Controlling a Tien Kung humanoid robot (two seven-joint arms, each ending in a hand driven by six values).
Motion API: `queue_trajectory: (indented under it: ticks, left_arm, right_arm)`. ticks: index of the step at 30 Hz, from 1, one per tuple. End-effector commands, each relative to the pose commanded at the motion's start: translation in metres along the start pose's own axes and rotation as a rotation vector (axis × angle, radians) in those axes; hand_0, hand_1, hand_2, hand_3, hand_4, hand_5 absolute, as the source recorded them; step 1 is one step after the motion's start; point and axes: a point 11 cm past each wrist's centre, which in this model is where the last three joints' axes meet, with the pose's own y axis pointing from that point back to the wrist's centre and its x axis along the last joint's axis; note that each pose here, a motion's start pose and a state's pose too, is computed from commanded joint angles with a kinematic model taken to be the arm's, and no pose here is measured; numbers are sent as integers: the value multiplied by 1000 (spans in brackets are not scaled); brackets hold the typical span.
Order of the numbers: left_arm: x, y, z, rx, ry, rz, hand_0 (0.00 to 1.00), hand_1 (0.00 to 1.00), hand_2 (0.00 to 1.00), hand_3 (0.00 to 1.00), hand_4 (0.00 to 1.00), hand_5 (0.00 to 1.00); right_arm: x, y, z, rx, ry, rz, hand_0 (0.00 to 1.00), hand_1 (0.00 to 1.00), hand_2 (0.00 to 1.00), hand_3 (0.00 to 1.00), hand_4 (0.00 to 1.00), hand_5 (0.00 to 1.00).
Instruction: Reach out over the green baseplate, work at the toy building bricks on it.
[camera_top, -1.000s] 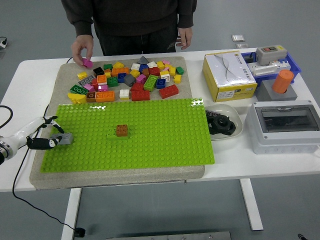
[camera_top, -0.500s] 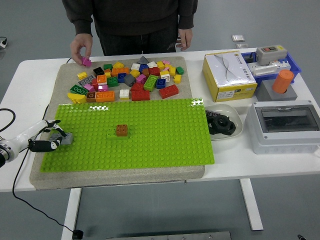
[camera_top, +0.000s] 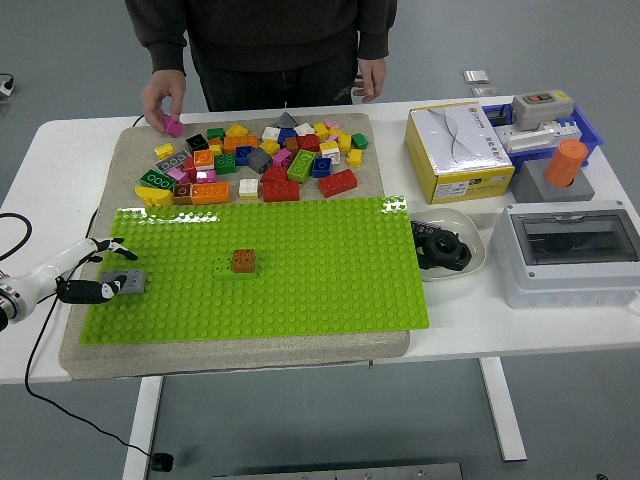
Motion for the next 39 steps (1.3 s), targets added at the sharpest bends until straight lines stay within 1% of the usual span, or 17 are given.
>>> queue_trajectory:
  ticks: [7,13,22,27,28,34,39]
  left_arm:
    - [3,2,2,1,-19,2,922,998,998,757,541,2]
    - [3,2,-3,24,-49,-9,928,998,998,758,549,2]
    - [1,1,-8,40,-58,-16,934,998,998,754,554,2]
    - [4,1,-4,31,-55,-17,934,998,998,754,554,2]
    - [5,1,-3,28,-56,-15,937,998,998,770,565,2]
    - [13,3,6,8,-71,-5,944,998,998,778,577,2]
    - [11,6,5,24,-91,-31,944,998,998,778,577,2]
  right_arm:
    - [0,0,-1,2,-2,-1,699,591,709,690,749,778]
    - [0,0,-4,8,0,-1,698,591,708,690,750,778]
    - [0,0,-7,15,-2,-2,699,591,709,687,750,778]
    - [0,0,-7,16,-3,-2,699,591,709,687,750,778]
    - [0,0,-7,16,-2,-2,699,591,709,683,750,777]
    - [0,0,-8,16,-1,-1,699,591,707,684,750,776]
    - [1,0,-8,17,-3,1,699,591,707,684,750,776]
